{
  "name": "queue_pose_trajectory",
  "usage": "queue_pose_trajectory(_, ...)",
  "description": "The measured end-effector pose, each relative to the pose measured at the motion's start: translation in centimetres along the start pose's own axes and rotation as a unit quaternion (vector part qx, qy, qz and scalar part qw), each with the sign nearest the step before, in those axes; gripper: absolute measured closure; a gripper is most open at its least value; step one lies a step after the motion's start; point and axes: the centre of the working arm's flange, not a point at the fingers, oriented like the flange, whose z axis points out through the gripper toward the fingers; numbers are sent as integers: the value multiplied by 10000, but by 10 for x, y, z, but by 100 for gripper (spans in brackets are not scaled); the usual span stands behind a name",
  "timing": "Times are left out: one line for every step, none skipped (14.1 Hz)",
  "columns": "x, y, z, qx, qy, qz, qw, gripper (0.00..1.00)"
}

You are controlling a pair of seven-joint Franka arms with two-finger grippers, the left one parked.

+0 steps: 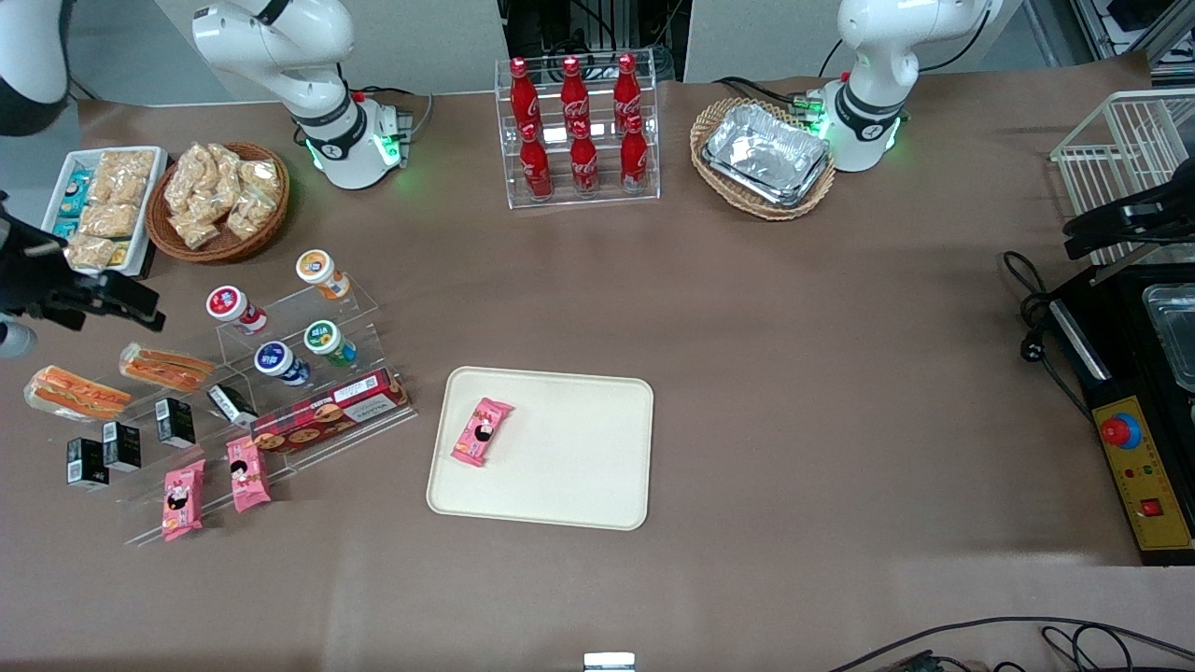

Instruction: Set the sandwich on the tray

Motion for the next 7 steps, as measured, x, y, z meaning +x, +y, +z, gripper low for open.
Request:
queue_pose_trajectory(-4, 7, -2, 1, -59, -208, 9998, 0)
queue_pose_trajectory(-6, 14, -4, 4, -79, -428, 9991, 0)
queue_pose_trajectory(-7, 24, -5, 5, -78, -645, 9979, 0)
queue_pose_trajectory(-8, 35, -6, 5, -75, -873, 9962, 0)
queue_pose_trajectory(-8, 46, -6, 6, -76, -1087, 9941, 0)
queue_pose_trajectory(-9, 57, -6, 6, -76, -1271, 9919, 0)
queue_pose_trajectory(-10, 66, -6, 6, -76, -1462, 9892, 0)
